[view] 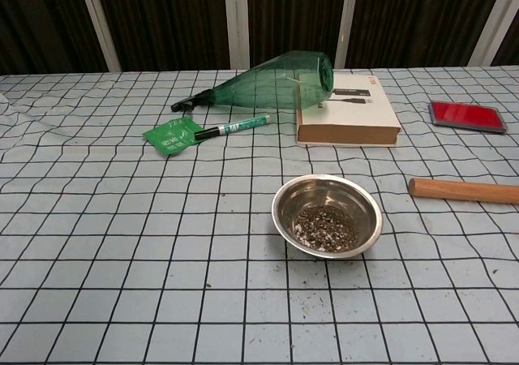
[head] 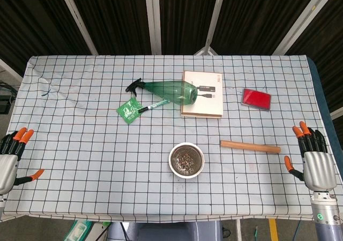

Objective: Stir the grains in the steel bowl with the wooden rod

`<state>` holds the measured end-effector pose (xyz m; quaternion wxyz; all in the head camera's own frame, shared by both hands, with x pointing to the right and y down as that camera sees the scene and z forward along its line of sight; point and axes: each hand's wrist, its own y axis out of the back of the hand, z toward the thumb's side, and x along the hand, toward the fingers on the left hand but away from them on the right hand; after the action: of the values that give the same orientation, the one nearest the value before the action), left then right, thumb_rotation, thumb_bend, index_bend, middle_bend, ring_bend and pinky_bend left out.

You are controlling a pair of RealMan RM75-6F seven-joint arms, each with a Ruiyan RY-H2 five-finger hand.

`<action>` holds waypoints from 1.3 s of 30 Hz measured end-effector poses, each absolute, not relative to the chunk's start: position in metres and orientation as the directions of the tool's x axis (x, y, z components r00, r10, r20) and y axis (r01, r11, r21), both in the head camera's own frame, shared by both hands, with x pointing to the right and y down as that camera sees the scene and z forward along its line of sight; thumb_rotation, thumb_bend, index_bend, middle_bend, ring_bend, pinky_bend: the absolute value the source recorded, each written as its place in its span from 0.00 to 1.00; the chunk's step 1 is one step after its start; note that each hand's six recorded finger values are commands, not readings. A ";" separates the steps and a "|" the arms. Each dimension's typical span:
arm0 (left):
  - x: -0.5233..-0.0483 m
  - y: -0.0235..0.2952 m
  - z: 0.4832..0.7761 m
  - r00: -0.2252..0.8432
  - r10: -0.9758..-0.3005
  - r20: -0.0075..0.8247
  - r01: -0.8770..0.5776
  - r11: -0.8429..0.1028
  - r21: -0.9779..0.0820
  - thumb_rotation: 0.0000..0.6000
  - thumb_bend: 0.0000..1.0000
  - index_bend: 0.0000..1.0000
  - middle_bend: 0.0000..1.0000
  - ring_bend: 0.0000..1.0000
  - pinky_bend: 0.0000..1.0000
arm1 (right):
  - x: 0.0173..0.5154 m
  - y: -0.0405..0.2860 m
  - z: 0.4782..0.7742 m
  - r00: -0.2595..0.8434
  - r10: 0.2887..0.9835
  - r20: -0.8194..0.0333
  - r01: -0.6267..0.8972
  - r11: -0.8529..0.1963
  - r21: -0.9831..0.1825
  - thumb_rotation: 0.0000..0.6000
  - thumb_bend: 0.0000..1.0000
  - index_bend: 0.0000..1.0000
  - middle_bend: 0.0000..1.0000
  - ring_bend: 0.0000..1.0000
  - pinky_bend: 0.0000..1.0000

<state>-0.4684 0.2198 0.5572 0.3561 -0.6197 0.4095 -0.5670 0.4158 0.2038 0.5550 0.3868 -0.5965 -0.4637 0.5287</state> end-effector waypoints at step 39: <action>-0.468 0.218 0.560 0.038 -0.898 0.438 -0.129 -0.440 -0.889 1.00 0.06 0.00 0.00 0.00 0.00 | 0.313 0.178 0.677 0.162 0.832 -0.531 -0.034 -0.533 -0.845 1.00 0.33 0.26 0.30 0.17 0.00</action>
<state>-0.4682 0.2177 0.5599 0.3412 -0.6346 0.4047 -0.5630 0.3129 0.1783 0.6768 0.3779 -0.6622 -0.3011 0.5728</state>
